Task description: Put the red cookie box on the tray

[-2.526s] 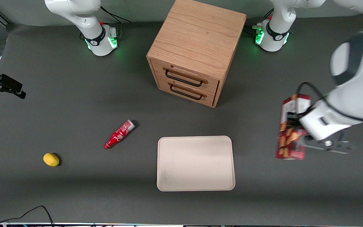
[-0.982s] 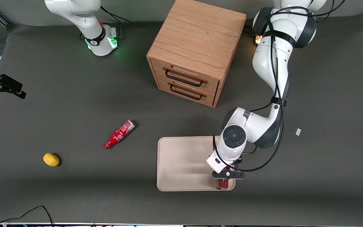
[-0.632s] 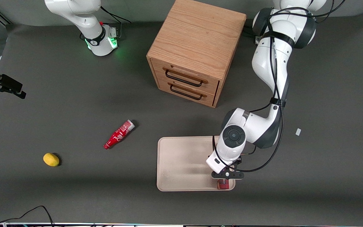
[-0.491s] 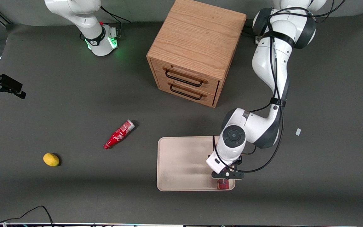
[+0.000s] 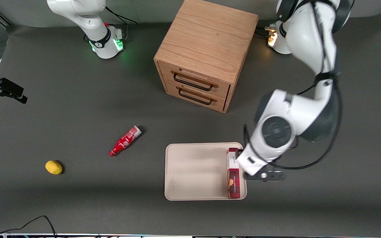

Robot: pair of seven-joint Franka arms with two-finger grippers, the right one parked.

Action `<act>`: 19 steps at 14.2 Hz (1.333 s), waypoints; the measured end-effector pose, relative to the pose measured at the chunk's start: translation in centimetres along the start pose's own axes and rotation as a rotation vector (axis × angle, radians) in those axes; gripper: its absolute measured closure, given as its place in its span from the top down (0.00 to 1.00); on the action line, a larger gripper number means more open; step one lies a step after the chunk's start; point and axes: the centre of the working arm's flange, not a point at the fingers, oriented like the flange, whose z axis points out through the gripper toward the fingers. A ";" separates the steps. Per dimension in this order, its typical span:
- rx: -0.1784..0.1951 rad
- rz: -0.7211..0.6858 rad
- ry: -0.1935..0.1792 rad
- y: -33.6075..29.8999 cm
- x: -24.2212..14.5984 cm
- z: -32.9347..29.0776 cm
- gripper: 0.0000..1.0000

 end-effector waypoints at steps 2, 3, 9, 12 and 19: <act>-0.017 0.018 -0.005 -5.7 -1.5 -5.0 1.00; -0.027 0.037 -0.007 -8.7 -2.7 -6.5 1.00; -0.042 0.067 -0.031 -23.4 -12.4 -7.2 1.00; -0.002 0.082 -0.025 -27.9 -14.4 -8.9 1.00; 0.021 0.134 -0.037 -28.9 -14.4 -10.7 1.00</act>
